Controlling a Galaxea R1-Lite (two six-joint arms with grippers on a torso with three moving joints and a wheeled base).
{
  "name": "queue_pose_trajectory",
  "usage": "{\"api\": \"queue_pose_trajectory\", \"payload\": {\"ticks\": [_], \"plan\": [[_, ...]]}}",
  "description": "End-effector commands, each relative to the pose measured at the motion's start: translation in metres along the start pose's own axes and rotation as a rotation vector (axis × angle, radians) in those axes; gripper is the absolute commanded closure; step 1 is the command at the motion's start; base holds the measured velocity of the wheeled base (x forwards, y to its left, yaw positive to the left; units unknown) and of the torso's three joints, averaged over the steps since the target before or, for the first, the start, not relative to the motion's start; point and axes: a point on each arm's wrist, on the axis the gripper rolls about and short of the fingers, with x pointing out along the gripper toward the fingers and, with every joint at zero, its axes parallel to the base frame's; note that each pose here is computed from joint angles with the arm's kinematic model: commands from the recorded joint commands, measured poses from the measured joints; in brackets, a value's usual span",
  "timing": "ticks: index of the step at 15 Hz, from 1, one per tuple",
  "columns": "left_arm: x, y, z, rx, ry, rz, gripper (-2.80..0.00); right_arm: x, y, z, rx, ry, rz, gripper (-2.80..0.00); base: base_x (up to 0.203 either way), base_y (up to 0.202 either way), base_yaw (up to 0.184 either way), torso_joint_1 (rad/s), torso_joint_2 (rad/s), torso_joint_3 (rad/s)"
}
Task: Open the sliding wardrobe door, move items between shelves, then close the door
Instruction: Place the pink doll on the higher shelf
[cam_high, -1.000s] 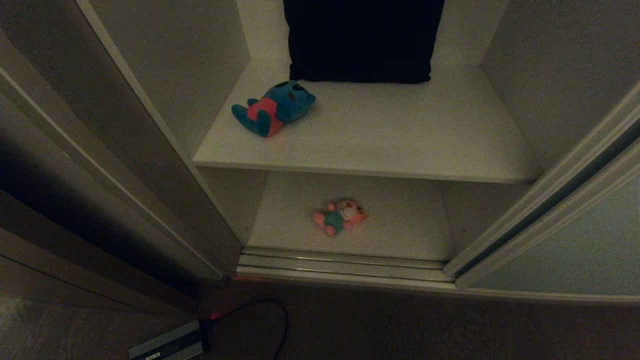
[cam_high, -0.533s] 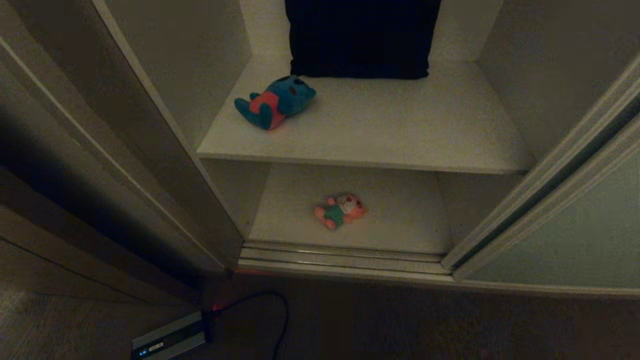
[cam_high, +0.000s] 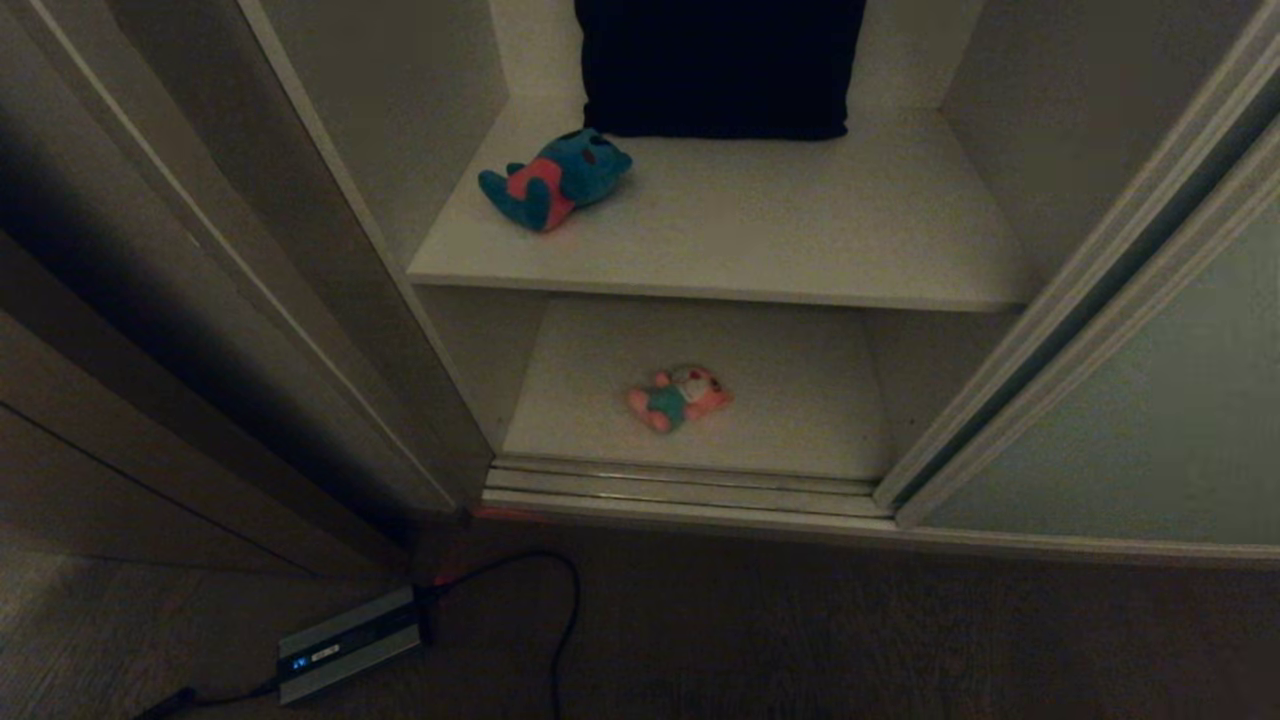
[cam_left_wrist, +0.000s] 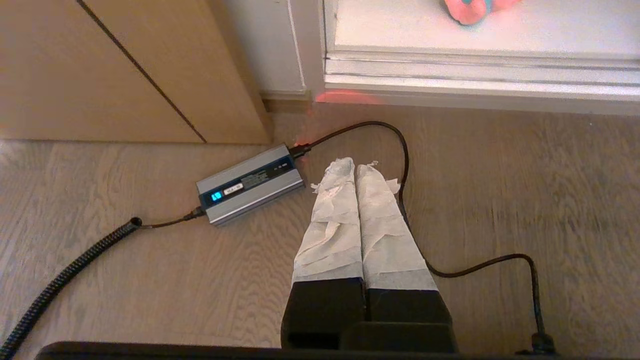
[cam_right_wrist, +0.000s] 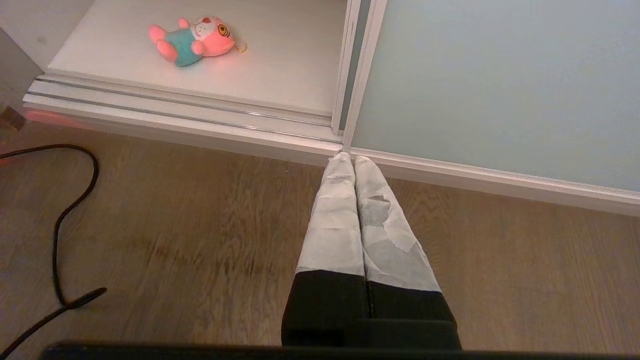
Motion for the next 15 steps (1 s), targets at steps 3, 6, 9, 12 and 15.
{"api": "queue_pose_trajectory", "payload": {"ticks": [3,6,9,12,15], "plan": [[0.0002,0.0000,0.0000,-0.005,0.004,-0.003,0.00,0.0003,0.0000,-0.0008,0.000,0.004,0.001,0.00,0.000,0.000,0.000,0.000,0.00,0.000],[0.0002,0.0000,0.0001,-0.008,0.003,-0.002,0.00,0.0003,0.0000,-0.0008,0.000,0.004,0.001,0.00,0.000,0.000,0.000,0.000,0.00,0.000],[0.0002,0.0000,0.0000,-0.008,0.004,-0.002,0.00,0.0003,0.0000,-0.0008,0.000,0.004,0.001,0.00,0.000,0.000,0.000,0.002,0.00,-0.026],[0.0002,0.0000,0.0000,-0.005,0.004,0.000,0.00,0.0003,0.0000,-0.0008,0.000,0.004,0.001,0.00,0.000,0.000,0.000,0.002,0.00,-0.159],[0.0002,0.0000,0.0000,-0.010,0.004,0.000,0.00,0.0003,0.0000,-0.0008,0.000,0.004,0.001,0.00,0.000,0.000,0.000,0.002,0.00,-0.189]]}}
